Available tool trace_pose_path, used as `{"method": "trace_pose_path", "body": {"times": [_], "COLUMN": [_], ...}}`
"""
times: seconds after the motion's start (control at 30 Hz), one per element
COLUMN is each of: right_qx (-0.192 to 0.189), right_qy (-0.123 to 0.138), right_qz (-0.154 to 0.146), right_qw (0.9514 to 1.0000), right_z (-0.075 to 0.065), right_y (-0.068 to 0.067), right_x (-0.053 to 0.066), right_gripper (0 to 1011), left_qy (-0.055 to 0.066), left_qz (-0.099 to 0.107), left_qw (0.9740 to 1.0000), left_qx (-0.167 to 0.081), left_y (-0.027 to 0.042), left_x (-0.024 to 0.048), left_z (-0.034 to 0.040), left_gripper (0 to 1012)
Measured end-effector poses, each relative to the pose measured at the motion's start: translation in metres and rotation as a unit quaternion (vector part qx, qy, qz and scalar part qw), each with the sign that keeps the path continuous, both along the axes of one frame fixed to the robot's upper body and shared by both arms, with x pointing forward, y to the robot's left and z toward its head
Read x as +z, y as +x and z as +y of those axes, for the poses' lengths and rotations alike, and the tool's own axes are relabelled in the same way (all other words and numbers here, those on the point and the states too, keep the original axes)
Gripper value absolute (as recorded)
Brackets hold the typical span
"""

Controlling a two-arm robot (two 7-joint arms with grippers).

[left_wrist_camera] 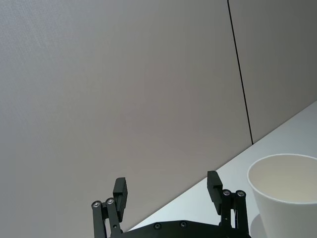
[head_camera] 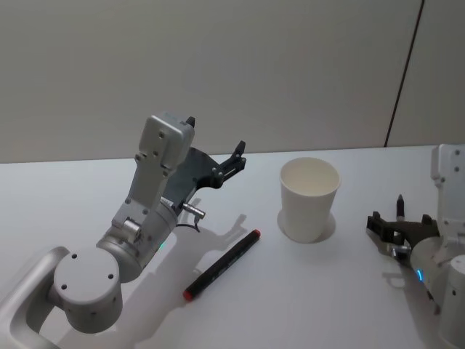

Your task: Place the pen into the pen holder.

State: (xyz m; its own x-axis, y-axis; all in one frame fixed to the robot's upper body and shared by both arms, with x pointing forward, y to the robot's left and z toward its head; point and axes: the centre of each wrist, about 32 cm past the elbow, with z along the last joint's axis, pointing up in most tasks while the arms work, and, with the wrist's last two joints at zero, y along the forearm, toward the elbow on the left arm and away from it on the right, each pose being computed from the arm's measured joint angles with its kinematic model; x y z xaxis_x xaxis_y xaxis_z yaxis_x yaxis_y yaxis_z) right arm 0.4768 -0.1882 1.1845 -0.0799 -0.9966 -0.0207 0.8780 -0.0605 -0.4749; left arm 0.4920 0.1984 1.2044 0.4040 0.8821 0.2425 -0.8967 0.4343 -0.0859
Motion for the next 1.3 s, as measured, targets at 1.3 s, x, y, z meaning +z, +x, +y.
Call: {"method": "trace_pose_path", "body": {"times": [1.3], "right_qx": [0.021], "right_qy": [0.004], "right_qz": [-0.01], "right_qw": [0.9997], "right_z": [0.0016], "right_y": [-0.0008], "right_x": [-0.0024], "right_gripper": [750], "left_qy": [0.0], "left_qz": [0.0], "left_qw": [1.0], "left_qx": [0.0], "left_y": [0.0], "left_x": [0.0], "left_z": [0.0], "left_gripper": [1000]}}
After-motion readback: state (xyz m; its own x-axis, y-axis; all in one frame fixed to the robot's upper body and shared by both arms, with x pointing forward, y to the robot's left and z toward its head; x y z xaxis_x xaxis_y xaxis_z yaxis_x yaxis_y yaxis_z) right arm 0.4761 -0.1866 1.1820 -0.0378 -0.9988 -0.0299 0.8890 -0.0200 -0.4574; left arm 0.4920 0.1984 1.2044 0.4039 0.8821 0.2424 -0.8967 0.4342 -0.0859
